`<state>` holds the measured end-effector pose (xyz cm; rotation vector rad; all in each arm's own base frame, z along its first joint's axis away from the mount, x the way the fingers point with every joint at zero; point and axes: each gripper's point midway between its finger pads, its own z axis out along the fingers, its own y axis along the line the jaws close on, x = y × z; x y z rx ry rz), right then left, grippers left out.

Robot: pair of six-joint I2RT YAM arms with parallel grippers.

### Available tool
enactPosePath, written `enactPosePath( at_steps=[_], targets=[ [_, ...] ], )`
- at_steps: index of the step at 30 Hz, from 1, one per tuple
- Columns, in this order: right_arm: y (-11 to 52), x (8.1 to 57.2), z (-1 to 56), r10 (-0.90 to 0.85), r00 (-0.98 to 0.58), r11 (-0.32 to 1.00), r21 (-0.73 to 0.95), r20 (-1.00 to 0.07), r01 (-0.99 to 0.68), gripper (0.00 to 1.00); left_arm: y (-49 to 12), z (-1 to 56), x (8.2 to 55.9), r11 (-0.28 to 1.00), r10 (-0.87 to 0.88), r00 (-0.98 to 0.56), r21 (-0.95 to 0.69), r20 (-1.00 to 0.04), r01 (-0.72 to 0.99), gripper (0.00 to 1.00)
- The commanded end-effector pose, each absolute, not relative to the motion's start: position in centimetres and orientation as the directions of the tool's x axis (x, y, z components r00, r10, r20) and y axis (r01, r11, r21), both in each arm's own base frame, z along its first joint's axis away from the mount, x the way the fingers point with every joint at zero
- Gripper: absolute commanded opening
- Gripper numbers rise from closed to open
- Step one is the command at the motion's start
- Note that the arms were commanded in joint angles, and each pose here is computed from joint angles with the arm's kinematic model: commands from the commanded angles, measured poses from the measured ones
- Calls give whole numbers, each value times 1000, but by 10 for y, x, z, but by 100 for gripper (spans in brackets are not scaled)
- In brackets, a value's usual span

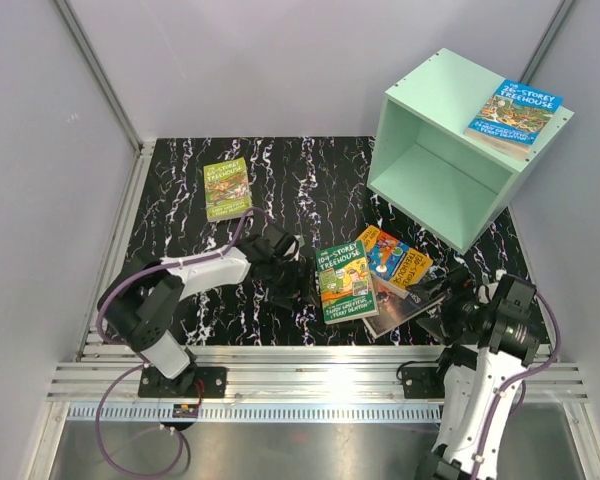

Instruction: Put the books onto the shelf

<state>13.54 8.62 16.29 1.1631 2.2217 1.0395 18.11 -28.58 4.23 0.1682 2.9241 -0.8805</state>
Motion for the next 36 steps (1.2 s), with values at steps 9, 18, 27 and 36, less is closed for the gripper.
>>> enactPosePath(
  at_steps=[9, 18, 27, 36],
  targets=[
    [82, 196, 131, 719, -681, 644, 498, -136, 581, 100, -309, 55, 208, 798, 43, -986, -589, -163, 132, 86],
    [123, 234, 94, 660, -748, 630, 597, -73, 497, 100, -316, 55, 221, 813, 7, -988, -575, -152, 94, 86],
    [157, 266, 59, 581, -813, 667, 601, -49, 440, 100, -320, 36, 236, 862, 20, -992, -500, -124, 80, 85],
    [166, 262, 26, 566, -824, 640, 631, -1, 439, 100, -330, 14, 245, 878, 13, -999, -477, -53, 37, 84]
  ],
)
